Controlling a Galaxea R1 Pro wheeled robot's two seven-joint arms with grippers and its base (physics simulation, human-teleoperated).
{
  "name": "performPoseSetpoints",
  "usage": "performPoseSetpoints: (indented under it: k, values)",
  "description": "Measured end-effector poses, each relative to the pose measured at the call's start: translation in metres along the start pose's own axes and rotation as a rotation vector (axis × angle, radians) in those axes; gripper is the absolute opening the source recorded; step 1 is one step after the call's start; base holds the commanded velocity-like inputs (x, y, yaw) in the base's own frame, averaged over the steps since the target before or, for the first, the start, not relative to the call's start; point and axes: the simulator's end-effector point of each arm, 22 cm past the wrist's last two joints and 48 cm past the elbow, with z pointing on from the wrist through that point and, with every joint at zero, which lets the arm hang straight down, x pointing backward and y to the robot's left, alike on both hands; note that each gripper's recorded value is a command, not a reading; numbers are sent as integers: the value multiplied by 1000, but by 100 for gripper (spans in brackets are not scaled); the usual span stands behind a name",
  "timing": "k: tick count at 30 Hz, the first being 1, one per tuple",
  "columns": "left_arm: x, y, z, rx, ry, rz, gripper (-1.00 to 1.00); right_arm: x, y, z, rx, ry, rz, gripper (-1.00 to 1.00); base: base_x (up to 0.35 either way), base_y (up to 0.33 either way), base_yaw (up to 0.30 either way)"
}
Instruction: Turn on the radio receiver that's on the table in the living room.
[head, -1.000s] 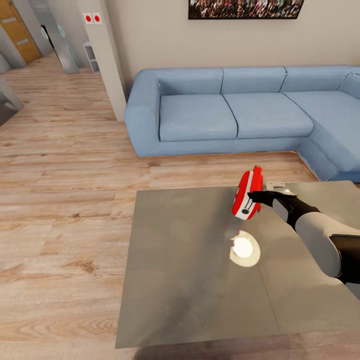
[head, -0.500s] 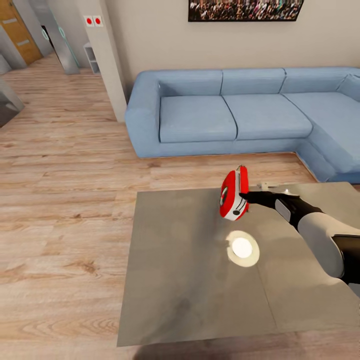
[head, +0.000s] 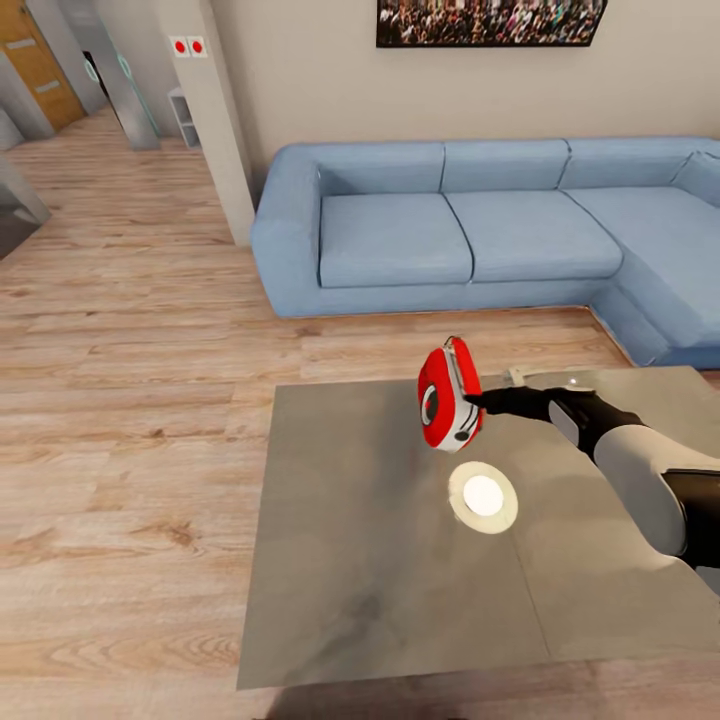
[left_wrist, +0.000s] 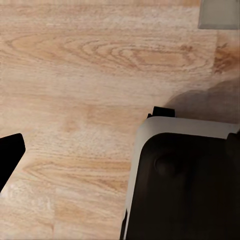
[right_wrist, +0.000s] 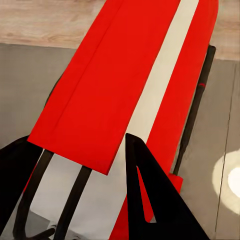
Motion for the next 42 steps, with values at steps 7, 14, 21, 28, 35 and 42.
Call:
performPoseSetpoints:
  k: [7, 14, 21, 28, 35, 42]
  values:
    - [-1, 2, -8, 1, 0, 0, 100, -2, 14, -8, -58, 11, -19, -100, 0, 0, 0]
    - [-1, 1, -10, 3, 1, -1, 100, -3, 15, -10, -60, 12, -19, -100, 0, 0, 0]
    - [-1, 1, -12, 3, 1, -2, 100, -3, 16, -11, -61, 12, -18, -100, 0, 0, 0]
    - [-2, 4, -19, 0, 1, -1, 100, -7, 18, -17, -63, 12, -19, -100, 0, 0, 0]
    - [-2, 6, -26, 0, 1, -1, 100, -10, 21, -23, -64, 12, -19, -100, 0, 0, 0]
    - [-2, 8, -33, 1, 1, -1, 100, -14, 24, -29, -66, 8, -20, -100, 0, 0, 0]
